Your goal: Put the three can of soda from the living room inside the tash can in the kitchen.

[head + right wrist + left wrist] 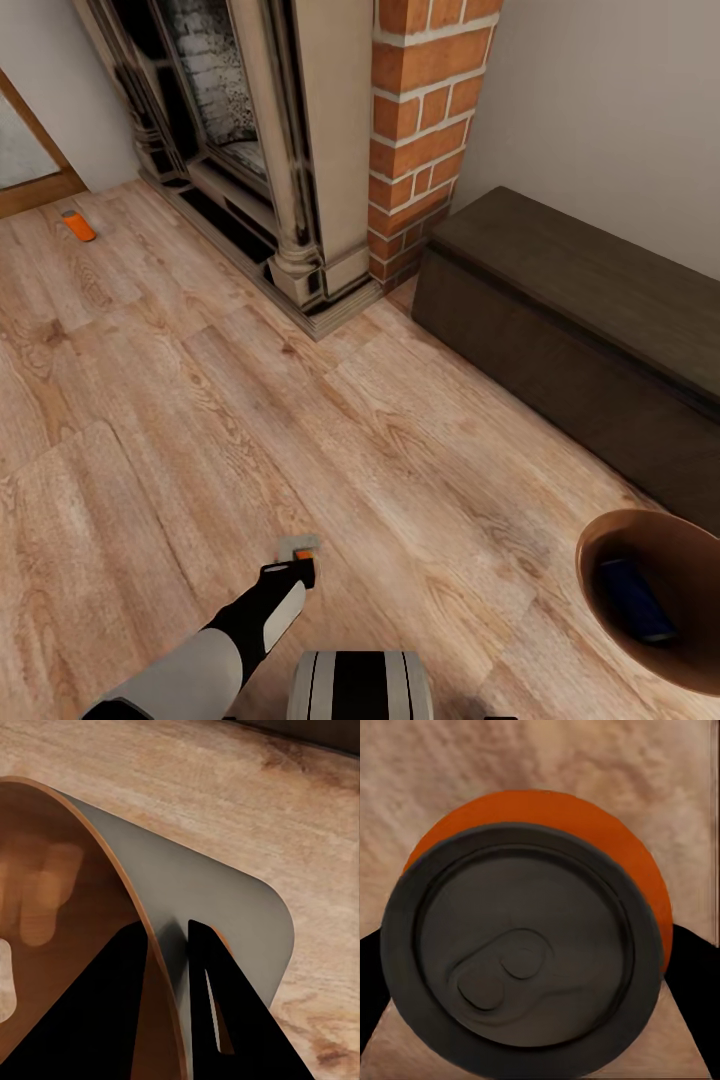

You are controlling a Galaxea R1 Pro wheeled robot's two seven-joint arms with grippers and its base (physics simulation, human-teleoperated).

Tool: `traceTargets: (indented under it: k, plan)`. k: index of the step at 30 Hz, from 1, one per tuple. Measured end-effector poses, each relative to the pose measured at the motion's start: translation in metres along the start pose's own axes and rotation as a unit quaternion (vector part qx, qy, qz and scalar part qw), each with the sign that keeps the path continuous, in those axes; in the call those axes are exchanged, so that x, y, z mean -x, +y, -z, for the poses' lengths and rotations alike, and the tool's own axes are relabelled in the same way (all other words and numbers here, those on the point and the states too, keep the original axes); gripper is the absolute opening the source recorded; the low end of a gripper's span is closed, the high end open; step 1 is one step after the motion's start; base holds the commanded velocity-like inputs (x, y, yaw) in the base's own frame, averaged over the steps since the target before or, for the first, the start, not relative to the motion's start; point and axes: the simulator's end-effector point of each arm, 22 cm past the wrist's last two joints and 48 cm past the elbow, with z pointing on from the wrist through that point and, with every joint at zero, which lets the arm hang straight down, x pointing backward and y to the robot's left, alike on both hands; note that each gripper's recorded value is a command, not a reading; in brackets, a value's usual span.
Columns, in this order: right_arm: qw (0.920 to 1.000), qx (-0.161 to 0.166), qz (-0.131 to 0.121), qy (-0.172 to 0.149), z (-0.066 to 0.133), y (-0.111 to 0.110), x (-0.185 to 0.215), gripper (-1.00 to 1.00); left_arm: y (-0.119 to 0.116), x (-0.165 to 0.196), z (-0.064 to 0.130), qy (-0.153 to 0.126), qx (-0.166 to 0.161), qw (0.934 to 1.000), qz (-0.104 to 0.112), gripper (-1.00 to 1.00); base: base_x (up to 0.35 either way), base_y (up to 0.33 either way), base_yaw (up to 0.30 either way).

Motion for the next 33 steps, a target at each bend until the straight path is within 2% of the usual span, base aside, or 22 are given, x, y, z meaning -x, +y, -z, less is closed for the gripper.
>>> traceTargets:
  k: [8, 9, 10, 12, 13, 14, 16, 18, 19, 20, 22, 25, 28, 29, 31, 32, 33]
  plan:
    - [1.0, -0.001, 0.0, -0.001, 0.0, -0.001, 0.001, -1.0, -0.009, 0.001, 0.002, -0.001, -0.007, 1.0, 0.0, -1.0, 0.0, 0.0, 0.0]
    - [1.0, -0.001, 0.0, -0.001, 0.001, -0.001, 0.0, -1.0, -0.01, 0.003, 0.003, -0.004, -0.007, 1.0, 0.001, -1.0, 0.0, 0.0, 0.0]
    - [1.0, -0.001, 0.0, -0.001, 0.001, -0.001, 0.001, -1.0, -0.014, 0.017, 0.006, -0.018, -0.01, 0.9998, -0.003, -1.0, 0.0, 0.0, 0.0]
    - [1.0, -0.002, 0.0, -0.002, 0.001, -0.002, 0.001, -1.0, -0.027, 0.051, 0.018, -0.052, -0.018, 0.9982, -0.022, -1.0, 0.0, 0.0, 0.0]
    - [1.0, -0.002, 0.0, -0.002, 0.002, -0.002, 0.002, -1.0, -0.032, 0.063, 0.024, -0.061, -0.018, 0.9973, -0.037, -1.0, 0.0, 0.0, 0.0]
    - [1.0, -0.002, 0.0, -0.002, 0.002, -0.002, 0.002, -1.0, -0.038, 0.077, 0.035, -0.067, -0.013, 0.9957, -0.062, -1.0, 0.0, 0.0, 0.0]
    - [1.0, -0.002, 0.0, -0.002, 0.002, -0.002, 0.002, -1.0, -0.046, 0.102, 0.053, -0.082, -0.006, 0.9931, -0.084, -1.0, 0.0, 0.0, 0.0]
    - [1.0, -0.003, 0.0, -0.002, 0.002, -0.002, 0.002, -1.0, -0.056, 0.128, 0.084, -0.105, -0.012, 0.9899, -0.095, -1.0, 0.0, 0.0, 0.0]
    - [1.0, -0.003, 0.0, -0.002, 0.002, -0.002, 0.002, -1.0, -0.056, 0.129, 0.091, -0.105, -0.013, 0.9894, -0.1, -1.0, 0.0, 0.0, 0.0]
    - [1.0, -0.003, 0.001, -0.002, 0.002, -0.002, 0.002, -1.0, -0.055, 0.132, 0.108, -0.108, -0.02, 0.9883, -0.105, -1.0, 0.0, 0.0, 0.0]
    - [1.0, -0.002, 0.0, -0.002, 0.002, -0.002, 0.002, -1.0, -0.049, 0.136, 0.129, -0.119, -0.029, 0.9864, -0.109, -1.0, 0.0, 0.0, 0.0]
    - [1.0, -0.003, 0.0, -0.002, 0.002, -0.002, 0.002, -1.0, -0.042, 0.131, 0.142, -0.113, -0.035, 0.9856, -0.12, -1.0, 0.0, 0.0, 0.0]
    - [1.0, -0.003, 0.0, -0.002, 0.002, -0.002, 0.002, -1.0, -0.039, 0.129, 0.147, -0.11, -0.045, 0.9849, -0.125, -1.0, 0.0, 0.0, 0.0]
    - [1.0, -0.003, 0.0, -0.002, 0.002, -0.003, 0.002, -1.0, -0.047, 0.126, 0.149, -0.104, -0.084, 0.9831, -0.125, -1.0, 0.0, 0.0, 0.0]
    - [1.0, -0.003, 0.0, -0.003, 0.002, -0.003, 0.002, -1.0, -0.067, 0.122, 0.161, -0.097, -0.175, 0.9713, -0.129, -1.0, 0.0, 0.0, 0.0]
    - [1.0, -0.003, 0.0, -0.003, 0.002, -0.003, 0.002, -1.0, -0.081, 0.116, 0.172, -0.089, -0.245, 0.9565, -0.131, -1.0, 0.0, 0.0, 0.0]
    - [1.0, -0.003, 0.0, -0.003, 0.002, -0.003, 0.003, -1.0, -0.087, 0.111, 0.18, -0.084, -0.286, 0.9446, -0.137, -1.0, 0.0, 0.0, 0.0]
